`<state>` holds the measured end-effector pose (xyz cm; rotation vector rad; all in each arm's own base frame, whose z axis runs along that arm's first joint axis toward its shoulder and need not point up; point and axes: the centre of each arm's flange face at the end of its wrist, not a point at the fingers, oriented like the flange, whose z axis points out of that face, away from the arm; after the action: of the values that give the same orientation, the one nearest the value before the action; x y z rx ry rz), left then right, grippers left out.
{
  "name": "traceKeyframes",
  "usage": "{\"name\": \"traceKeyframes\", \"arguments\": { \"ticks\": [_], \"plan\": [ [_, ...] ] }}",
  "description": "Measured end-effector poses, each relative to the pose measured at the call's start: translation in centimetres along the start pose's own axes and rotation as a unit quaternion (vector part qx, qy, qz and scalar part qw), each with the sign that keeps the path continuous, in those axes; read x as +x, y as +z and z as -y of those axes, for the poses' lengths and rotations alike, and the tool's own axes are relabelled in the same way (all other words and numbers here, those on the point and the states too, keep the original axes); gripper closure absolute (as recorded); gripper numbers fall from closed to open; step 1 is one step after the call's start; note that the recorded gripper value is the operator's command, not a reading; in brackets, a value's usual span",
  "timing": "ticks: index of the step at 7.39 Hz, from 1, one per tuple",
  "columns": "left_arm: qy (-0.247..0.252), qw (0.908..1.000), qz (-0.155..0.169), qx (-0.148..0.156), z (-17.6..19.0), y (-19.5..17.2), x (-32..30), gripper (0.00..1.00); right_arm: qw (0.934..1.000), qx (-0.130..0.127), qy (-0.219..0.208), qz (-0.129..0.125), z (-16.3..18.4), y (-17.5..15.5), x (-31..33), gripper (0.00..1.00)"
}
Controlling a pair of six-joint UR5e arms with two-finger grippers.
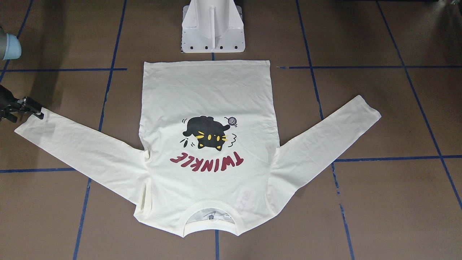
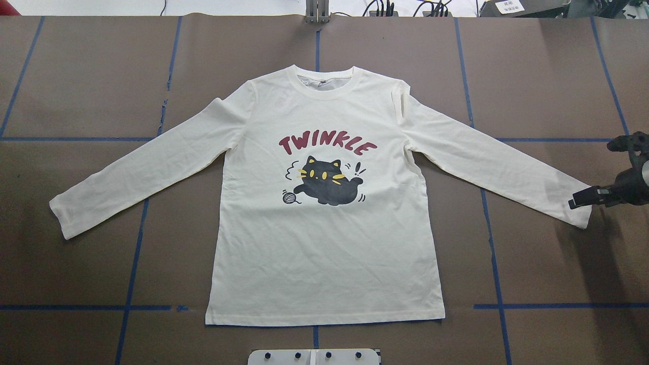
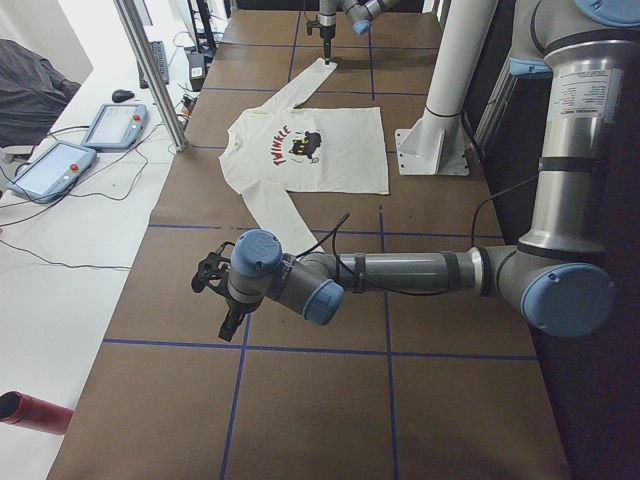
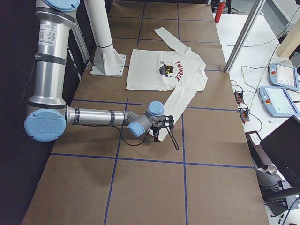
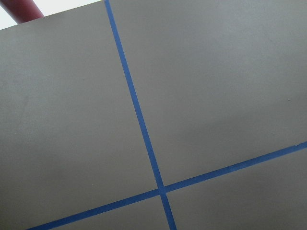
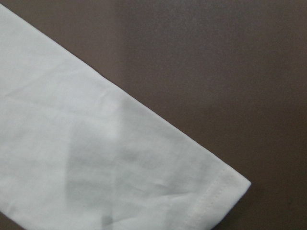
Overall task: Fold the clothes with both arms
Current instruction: 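Move the right gripper to the cuff of the sleeve nearest it and grasp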
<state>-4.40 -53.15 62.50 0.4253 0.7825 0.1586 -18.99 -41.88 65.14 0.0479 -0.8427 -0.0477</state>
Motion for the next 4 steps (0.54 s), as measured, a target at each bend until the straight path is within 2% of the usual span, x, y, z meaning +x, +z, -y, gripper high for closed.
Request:
{"name": "traceKeyframes", "arguments": {
  "ticks": [1,2,3,4],
  "plan": [
    [0.001,1.0,0.0,0.001,-0.01,-0.01,0.02,0.0,1.0,-0.003,0.001,-0.002,-0.09,0.19,0.06,0.48],
    [0.002,1.0,-0.001,0.001,-0.04,0.01,0.0,0.0,1.0,-0.004,0.002,-0.002,-0.13,0.29,0.13,0.69],
    [0.005,1.0,-0.001,0.003,-0.08,0.03,-0.02,0.0,1.0,-0.006,0.002,-0.002,-0.13,0.37,0.07,0.86],
    [0.007,1.0,-0.001,0.004,-0.15,0.09,-0.09,0.0,1.0,-0.008,0.001,-0.001,-0.11,0.4,-0.03,0.97]
  ]
}}
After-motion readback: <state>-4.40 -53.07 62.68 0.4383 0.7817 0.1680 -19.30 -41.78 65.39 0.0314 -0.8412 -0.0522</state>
